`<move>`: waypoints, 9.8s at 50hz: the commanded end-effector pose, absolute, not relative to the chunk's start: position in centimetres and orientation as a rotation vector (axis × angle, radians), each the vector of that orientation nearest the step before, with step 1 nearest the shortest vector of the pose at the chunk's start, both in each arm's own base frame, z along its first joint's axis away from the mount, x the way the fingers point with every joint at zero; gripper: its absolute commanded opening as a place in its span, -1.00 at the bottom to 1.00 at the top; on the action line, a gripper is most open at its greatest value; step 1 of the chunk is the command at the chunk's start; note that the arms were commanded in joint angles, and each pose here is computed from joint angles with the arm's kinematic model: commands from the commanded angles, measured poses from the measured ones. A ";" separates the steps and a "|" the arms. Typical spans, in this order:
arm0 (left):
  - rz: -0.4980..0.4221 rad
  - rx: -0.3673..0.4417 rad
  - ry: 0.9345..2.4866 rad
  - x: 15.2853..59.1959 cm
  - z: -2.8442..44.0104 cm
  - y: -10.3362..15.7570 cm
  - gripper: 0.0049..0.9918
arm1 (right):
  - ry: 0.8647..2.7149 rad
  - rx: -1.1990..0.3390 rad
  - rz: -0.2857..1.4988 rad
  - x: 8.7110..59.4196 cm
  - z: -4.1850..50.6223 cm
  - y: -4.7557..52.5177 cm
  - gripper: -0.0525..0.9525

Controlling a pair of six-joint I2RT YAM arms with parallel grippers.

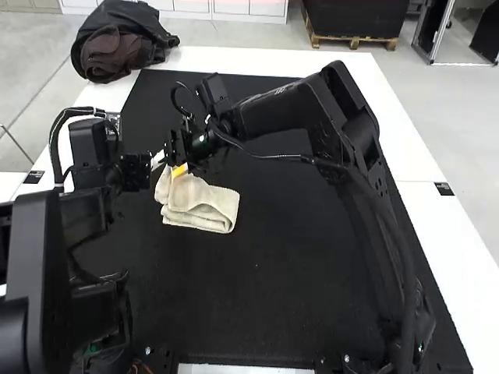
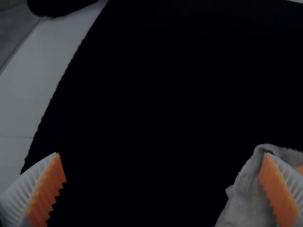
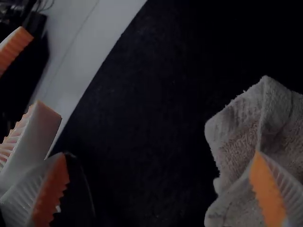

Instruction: Fold the towel.

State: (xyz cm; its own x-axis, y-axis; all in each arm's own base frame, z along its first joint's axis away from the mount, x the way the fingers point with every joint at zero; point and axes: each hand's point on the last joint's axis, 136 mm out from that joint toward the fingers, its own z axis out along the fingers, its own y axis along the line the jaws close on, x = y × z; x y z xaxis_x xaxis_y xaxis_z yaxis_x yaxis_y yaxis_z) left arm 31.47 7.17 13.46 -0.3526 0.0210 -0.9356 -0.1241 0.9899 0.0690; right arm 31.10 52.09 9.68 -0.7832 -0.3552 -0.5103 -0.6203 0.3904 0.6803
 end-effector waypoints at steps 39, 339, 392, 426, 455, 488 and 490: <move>0.161 -0.075 1.922 31.2 13.3 7.3 0.94 | 2.413 -0.854 1.202 34.0 14.9 42.1 -0.30; 0.007 -0.065 1.702 33.6 27.8 3.4 0.95 | 1.858 -0.481 1.475 32.6 34.6 33.4 -0.93; -0.030 -0.021 1.438 23.5 36.2 0.7 0.95 | 1.373 -0.300 1.344 13.4 43.4 14.6 -0.93; 0.009 -0.012 1.161 17.2 39.1 0.4 0.95 | 0.990 -0.212 0.513 8.9 45.8 6.8 0.94; 0.236 -0.013 1.067 19.4 34.6 2.7 0.95 | 1.107 0.225 -0.049 18.7 35.6 -3.5 0.94; 0.149 -0.033 1.286 23.5 24.3 2.8 0.95 | 1.342 0.194 -0.155 23.7 22.7 -3.9 0.94; 0.115 -0.060 1.313 23.7 23.7 2.8 0.95 | 1.383 0.190 -0.157 23.9 21.7 -3.8 0.94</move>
State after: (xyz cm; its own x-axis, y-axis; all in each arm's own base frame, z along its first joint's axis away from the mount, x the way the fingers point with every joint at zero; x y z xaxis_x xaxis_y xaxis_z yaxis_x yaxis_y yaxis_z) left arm 23.58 2.97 24.15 0.2557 0.1301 -0.9580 -0.1483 0.9844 0.0941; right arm 23.88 -3.01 22.64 0.2146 0.0301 -0.9762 0.1716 0.9828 0.0680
